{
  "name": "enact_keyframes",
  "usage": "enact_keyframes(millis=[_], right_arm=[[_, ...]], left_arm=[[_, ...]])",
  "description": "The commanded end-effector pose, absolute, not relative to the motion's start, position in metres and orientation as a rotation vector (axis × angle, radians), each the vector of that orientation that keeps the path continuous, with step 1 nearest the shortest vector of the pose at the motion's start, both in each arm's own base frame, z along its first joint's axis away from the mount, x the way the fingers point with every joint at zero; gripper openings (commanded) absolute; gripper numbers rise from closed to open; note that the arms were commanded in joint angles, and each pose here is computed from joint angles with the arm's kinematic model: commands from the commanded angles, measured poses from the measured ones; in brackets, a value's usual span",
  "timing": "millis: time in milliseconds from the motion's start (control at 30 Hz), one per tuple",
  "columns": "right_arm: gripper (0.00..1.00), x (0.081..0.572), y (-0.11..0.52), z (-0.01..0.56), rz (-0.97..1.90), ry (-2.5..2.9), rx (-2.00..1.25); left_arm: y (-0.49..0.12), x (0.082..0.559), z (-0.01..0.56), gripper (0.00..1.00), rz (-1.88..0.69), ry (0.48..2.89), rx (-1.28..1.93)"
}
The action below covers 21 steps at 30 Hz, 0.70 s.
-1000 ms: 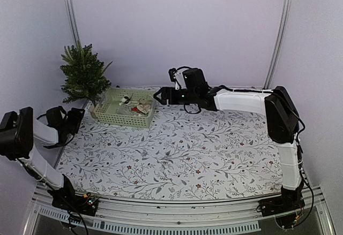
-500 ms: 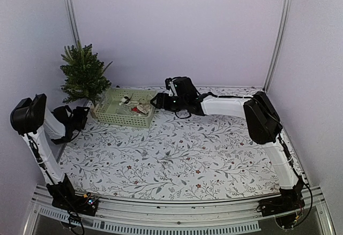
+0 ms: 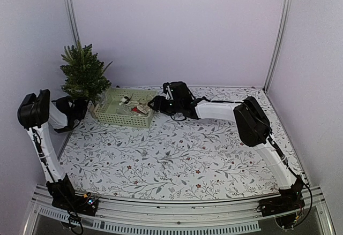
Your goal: Decorate the small christmas tree
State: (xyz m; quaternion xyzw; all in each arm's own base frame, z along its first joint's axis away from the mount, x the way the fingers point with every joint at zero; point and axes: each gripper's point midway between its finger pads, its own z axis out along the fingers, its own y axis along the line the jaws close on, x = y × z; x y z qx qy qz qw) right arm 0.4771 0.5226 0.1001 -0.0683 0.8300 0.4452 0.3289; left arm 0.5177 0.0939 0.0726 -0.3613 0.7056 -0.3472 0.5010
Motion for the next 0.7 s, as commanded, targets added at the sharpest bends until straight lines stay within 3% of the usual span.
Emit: enact_keyframes(millis=[0,267,567,667], right_arm=[[0.62,0.484,0.533,0.105,1.225,2.133,-0.153],[0.41,0.488,0.535,0.093,1.308,2.143,-0.088],[0.01,0.498,0.518,0.094,1.356,2.152,-0.01],[0.0,0.5,0.509,0.101,1.347,2.137,0.006]], left_arm=[[0.108,0.534,0.062,0.66,-0.804,1.736,-0.88],[0.103,0.551,0.038,0.66,-0.811,1.803,-0.867],[0.078,0.567,0.034,0.65,-0.841,1.875,-0.799],[0.069,0.565,0.031,0.64,-0.844,1.905,-0.805]])
